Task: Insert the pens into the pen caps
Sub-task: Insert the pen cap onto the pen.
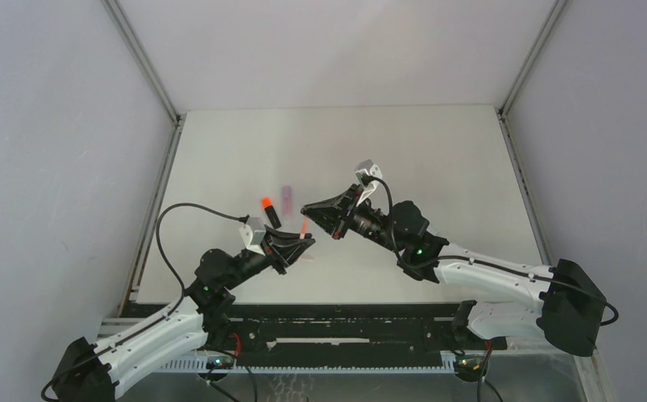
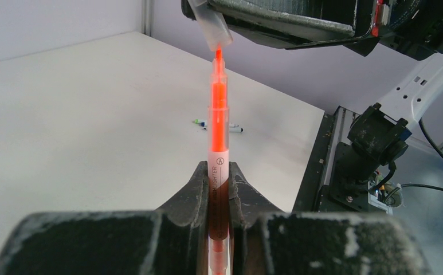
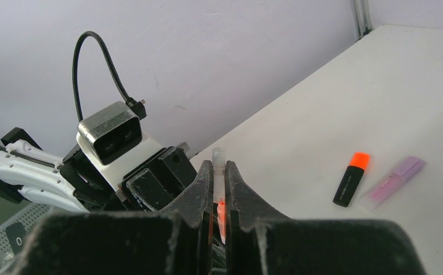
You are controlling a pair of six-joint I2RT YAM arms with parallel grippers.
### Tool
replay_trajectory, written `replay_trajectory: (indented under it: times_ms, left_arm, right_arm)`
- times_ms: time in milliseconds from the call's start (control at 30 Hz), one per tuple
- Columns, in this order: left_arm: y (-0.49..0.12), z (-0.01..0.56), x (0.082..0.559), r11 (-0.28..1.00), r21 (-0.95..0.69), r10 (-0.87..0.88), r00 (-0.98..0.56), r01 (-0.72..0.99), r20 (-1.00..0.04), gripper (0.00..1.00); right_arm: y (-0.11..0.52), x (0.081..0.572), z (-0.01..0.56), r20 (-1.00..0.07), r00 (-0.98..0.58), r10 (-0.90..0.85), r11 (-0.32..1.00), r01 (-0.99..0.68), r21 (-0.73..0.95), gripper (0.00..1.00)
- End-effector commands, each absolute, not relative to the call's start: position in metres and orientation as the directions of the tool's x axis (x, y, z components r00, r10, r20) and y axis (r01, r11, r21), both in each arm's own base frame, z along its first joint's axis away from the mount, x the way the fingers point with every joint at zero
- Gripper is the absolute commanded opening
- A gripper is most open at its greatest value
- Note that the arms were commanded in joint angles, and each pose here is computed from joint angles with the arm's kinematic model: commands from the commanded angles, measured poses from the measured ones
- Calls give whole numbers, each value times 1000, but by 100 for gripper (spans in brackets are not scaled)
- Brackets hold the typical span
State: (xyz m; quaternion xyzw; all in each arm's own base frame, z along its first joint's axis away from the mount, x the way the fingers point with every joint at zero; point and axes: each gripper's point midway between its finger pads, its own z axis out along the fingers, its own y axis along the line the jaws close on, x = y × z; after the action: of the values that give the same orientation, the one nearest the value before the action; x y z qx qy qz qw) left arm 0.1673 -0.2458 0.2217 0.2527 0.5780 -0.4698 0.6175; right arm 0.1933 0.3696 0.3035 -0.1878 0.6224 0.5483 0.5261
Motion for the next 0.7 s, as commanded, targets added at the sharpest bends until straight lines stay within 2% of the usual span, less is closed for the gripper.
replay_trajectory:
  times_ms: [0, 667]
  left_arm:
    - [-246, 235, 163, 414, -190, -308, -60, 890, -949, 0]
    - [-240, 260, 160, 390, -261, -422, -80, 883, -903, 0]
  right_arm:
    - [371, 191, 317, -856, -353, 378, 307, -824, 475, 0]
    - [378, 183, 304, -874, -350, 336, 299, -840, 452, 0]
